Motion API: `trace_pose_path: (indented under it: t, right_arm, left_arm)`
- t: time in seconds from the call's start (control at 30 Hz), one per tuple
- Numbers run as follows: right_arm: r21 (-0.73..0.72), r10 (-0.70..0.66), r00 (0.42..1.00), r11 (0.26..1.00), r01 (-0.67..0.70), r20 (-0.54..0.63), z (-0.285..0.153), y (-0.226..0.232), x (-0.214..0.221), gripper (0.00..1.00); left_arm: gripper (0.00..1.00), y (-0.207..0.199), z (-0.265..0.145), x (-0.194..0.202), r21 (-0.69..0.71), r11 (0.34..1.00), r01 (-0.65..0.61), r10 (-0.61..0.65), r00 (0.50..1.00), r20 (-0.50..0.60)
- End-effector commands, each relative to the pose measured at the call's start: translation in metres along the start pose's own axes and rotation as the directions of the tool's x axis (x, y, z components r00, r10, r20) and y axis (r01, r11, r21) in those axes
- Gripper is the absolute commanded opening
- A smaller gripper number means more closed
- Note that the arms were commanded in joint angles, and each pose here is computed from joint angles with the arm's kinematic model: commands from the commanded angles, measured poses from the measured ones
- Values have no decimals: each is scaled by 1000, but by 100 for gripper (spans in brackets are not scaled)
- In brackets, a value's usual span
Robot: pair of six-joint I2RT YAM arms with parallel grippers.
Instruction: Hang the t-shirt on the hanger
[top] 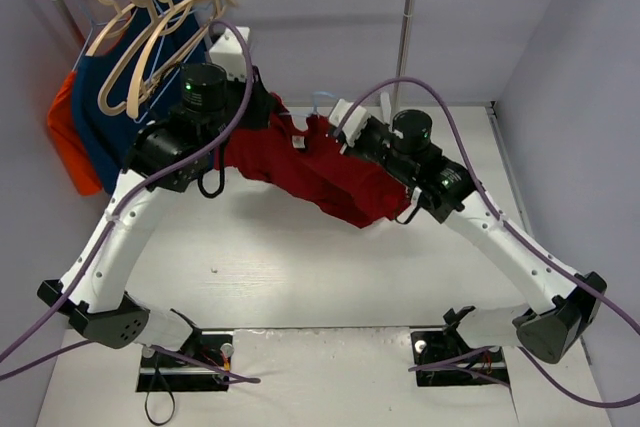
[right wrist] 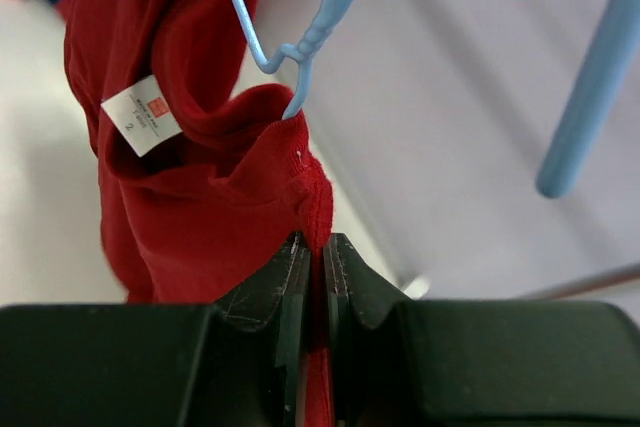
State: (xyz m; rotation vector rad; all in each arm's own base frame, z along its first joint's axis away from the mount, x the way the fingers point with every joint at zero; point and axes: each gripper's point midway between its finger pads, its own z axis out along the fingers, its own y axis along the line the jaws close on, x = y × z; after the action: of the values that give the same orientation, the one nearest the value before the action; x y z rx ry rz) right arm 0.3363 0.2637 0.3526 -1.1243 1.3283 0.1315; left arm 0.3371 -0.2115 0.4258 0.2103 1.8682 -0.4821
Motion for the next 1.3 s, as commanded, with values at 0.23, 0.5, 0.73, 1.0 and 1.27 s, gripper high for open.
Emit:
trace_pose_path:
  t: [0.23,0.5,0.73,1.0,1.27]
  right_arm:
    - [281,-193,844,958,52,501,-61,-118,-193,0]
    - [140,-61,911,990,3,409,-53,-56,-114,0]
    - [120,36,934,989,-84,355,-37,-18,-48,0]
    - [101,46,917,990,-94,396,-34,-13,-34,0]
    - [84,44,908,993,-86,418,-47,-23,-34,0]
  left_arm:
    - [0,-13,-39,-93,-45,997,-62,71,974,214]
    - [0,-13,-14,-42,-16,998,-53,54,991,125]
    - [0,-25,-2,0,38,999,-39,37,998,56]
    - [0,-21,17,53,40,999,-22,23,999,-30]
    - [42,-21,9,46,60,996,-69,70,998,-5]
